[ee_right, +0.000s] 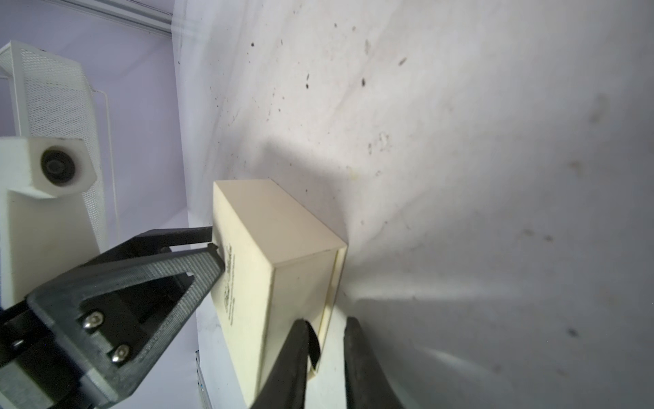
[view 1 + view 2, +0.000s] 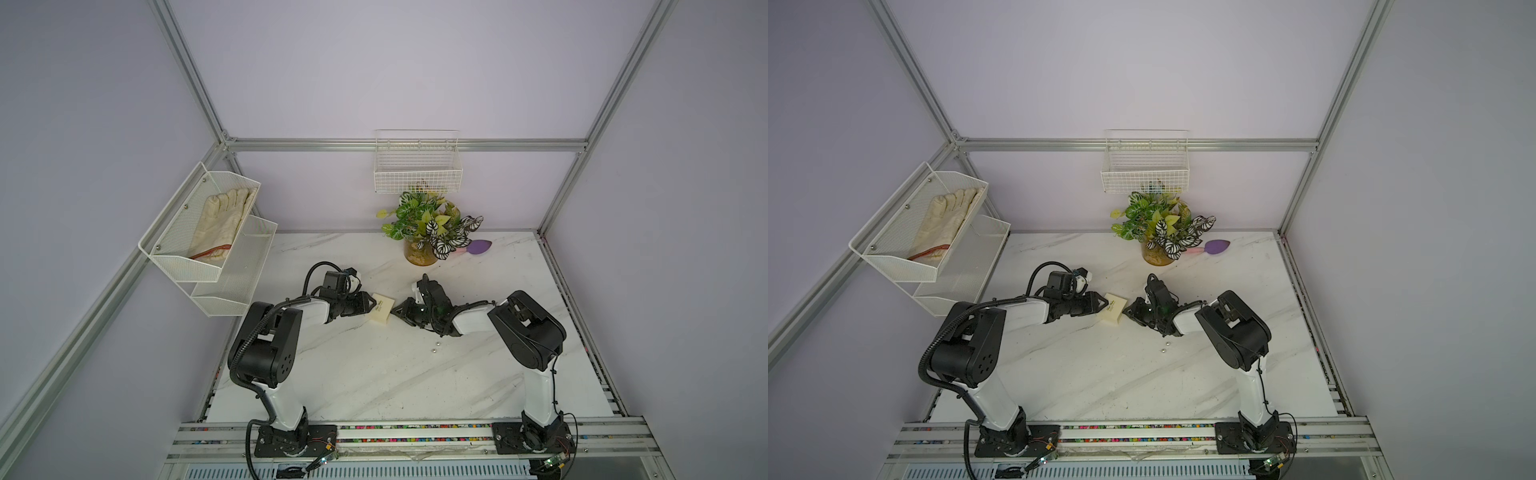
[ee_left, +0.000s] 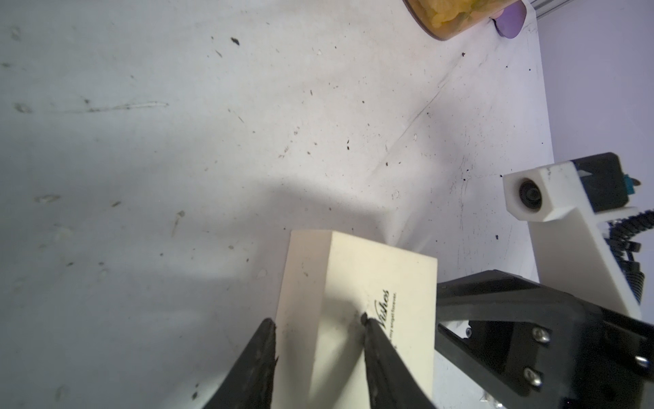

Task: Place the earrings into the drawer-style jewelry box
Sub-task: Open the drawer in the jewelry box.

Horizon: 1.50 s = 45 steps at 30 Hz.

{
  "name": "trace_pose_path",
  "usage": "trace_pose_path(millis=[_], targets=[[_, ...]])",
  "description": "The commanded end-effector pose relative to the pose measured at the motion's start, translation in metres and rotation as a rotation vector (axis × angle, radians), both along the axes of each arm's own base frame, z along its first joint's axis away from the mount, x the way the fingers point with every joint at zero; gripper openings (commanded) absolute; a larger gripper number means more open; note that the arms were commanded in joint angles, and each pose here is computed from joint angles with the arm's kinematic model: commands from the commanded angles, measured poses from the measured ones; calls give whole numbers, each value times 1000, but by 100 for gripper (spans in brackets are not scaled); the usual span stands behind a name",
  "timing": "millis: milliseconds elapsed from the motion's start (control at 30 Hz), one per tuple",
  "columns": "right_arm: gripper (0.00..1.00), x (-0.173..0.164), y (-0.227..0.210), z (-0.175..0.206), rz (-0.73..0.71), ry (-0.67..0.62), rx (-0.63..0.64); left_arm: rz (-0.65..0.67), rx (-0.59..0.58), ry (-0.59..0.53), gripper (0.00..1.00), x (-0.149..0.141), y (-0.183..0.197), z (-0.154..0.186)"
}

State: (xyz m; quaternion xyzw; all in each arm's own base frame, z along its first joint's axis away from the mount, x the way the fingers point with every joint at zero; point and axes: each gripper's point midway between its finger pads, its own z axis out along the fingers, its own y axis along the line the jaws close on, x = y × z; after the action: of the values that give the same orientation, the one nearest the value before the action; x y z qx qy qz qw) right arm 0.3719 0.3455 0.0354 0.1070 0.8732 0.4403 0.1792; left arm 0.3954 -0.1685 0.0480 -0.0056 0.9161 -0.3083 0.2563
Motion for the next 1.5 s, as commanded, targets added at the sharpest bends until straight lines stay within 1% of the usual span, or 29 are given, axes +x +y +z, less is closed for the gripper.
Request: trace_pose_path(millis=[0,133,533,767,867,1000,1467], targets=[[23,3,6,4,-4,2,28,-13,20,-13,41,10,-3,0],[23,5,8,4,0,-2,33,-17,17,-12,41,10,-4,-1],[22,4,17,11,24,-9,102,-27,18,-9,41,10,-6,0],[14,4,18,9,25,-6,105,-30,18,-6,40,9,-7,-1],[9,5,17,9,22,-5,104,-31,19,-6,40,10,-8,-1],[0,5,17,9,22,-8,102,-34,21,-6,40,11,-8,-1],[0,-1,-5,5,-20,7,69,-5,77,31,38,7,1,-17]])
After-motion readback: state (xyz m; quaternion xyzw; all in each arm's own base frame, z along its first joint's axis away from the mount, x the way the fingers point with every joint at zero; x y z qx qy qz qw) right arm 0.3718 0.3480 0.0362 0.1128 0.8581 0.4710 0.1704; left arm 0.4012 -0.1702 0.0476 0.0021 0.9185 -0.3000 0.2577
